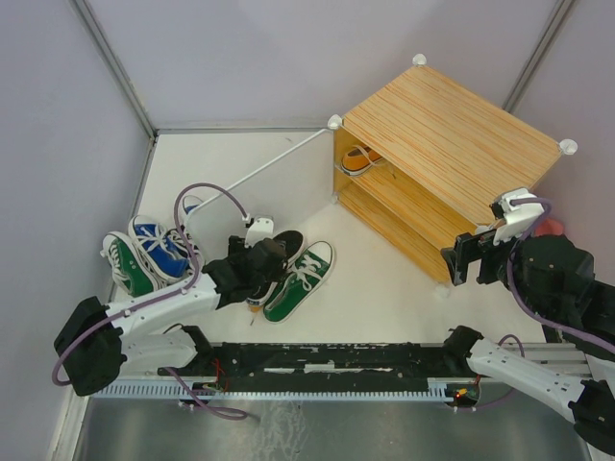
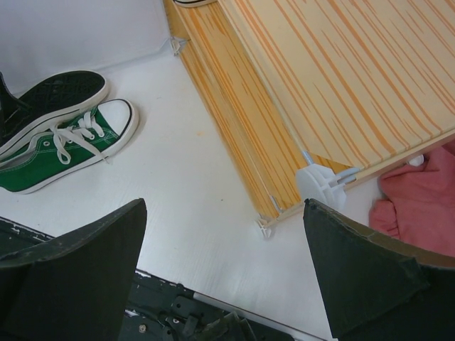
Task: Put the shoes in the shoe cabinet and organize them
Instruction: Pick up the shoe from the center of the board.
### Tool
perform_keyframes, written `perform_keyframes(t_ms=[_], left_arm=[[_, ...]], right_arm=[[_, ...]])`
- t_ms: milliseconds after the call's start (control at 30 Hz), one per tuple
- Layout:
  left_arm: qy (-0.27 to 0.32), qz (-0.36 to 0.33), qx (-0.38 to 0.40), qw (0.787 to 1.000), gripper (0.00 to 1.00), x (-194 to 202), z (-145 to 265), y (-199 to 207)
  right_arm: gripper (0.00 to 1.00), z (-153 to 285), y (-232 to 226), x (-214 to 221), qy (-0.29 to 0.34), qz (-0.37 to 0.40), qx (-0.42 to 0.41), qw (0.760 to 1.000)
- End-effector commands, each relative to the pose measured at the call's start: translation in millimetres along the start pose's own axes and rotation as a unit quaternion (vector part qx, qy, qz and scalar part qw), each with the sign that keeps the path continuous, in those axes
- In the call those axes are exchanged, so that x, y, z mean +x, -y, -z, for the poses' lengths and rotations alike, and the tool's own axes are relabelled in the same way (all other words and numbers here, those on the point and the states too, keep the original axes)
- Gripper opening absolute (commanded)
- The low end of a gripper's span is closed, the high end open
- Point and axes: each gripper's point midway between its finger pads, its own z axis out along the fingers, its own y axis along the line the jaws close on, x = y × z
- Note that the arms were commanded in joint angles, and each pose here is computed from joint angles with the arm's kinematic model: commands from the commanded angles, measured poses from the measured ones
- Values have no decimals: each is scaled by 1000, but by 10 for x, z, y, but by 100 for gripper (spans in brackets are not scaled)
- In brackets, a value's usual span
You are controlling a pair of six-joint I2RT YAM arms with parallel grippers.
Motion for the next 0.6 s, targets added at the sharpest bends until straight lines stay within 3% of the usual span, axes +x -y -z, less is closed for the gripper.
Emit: perform_keyframes(t_ms=[0, 300, 567], left_arm=[[-5, 34, 40, 999, 87, 30, 7, 129], [-18, 27, 92, 995, 87, 60, 64, 290], [-55, 20, 49, 997, 89, 346, -102, 218]], right_arm=[[99, -31, -17, -90, 20, -14, 2, 1000], [99, -55, -13, -79, 19, -12, 5, 1000], [99, -61, -7, -54, 17, -10, 7, 1000]])
